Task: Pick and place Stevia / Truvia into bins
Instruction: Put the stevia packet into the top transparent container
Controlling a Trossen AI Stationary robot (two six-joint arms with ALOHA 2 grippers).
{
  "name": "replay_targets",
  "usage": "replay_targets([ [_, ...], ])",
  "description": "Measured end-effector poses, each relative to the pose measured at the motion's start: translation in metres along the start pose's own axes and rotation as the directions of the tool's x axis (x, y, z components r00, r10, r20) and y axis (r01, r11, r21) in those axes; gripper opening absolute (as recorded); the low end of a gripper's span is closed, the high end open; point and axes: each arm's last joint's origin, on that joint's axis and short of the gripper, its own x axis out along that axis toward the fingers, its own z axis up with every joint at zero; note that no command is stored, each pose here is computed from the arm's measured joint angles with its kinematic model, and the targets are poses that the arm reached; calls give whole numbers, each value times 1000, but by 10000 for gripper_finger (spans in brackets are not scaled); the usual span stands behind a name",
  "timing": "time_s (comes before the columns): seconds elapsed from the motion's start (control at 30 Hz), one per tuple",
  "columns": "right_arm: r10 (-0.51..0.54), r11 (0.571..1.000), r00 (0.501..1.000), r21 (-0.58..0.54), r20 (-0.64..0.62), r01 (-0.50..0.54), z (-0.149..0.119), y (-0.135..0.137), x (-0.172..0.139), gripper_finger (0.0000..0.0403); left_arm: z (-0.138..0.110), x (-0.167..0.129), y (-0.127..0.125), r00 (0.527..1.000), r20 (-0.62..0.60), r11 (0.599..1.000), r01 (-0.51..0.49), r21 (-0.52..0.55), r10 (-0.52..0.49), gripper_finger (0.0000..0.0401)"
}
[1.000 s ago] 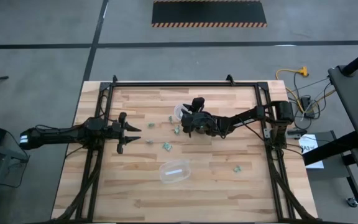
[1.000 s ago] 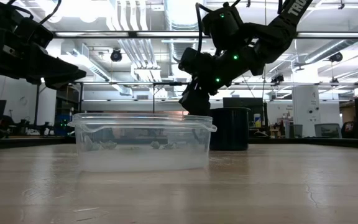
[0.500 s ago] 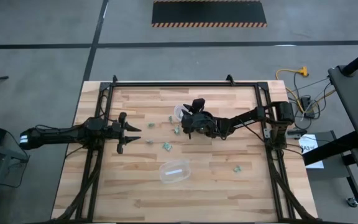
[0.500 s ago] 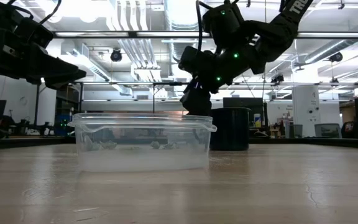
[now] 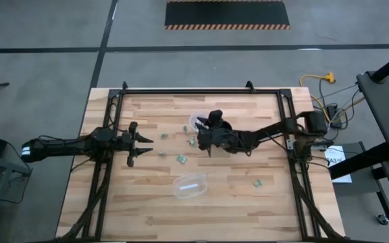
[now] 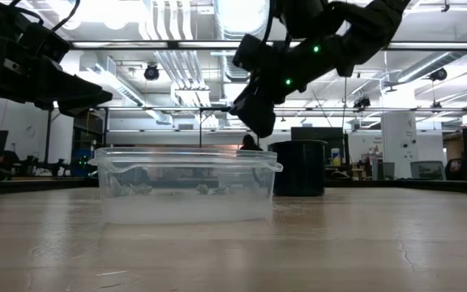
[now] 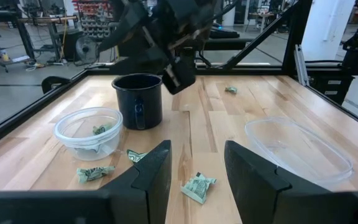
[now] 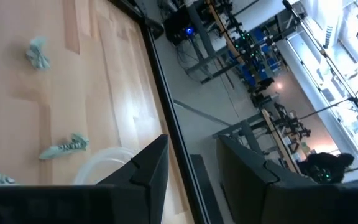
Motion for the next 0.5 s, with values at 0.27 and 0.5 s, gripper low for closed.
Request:
replay_targets([
  [0.27,98,994,995,46,10,-99,10,-15,-26,118,0,0,0,1000,-1,1000,0,0,0,132],
  [0.5,234,958,972,165,19,-234,14,-46,-61,120,0,0,0,1000,-1,1000,0,0,0,132],
])
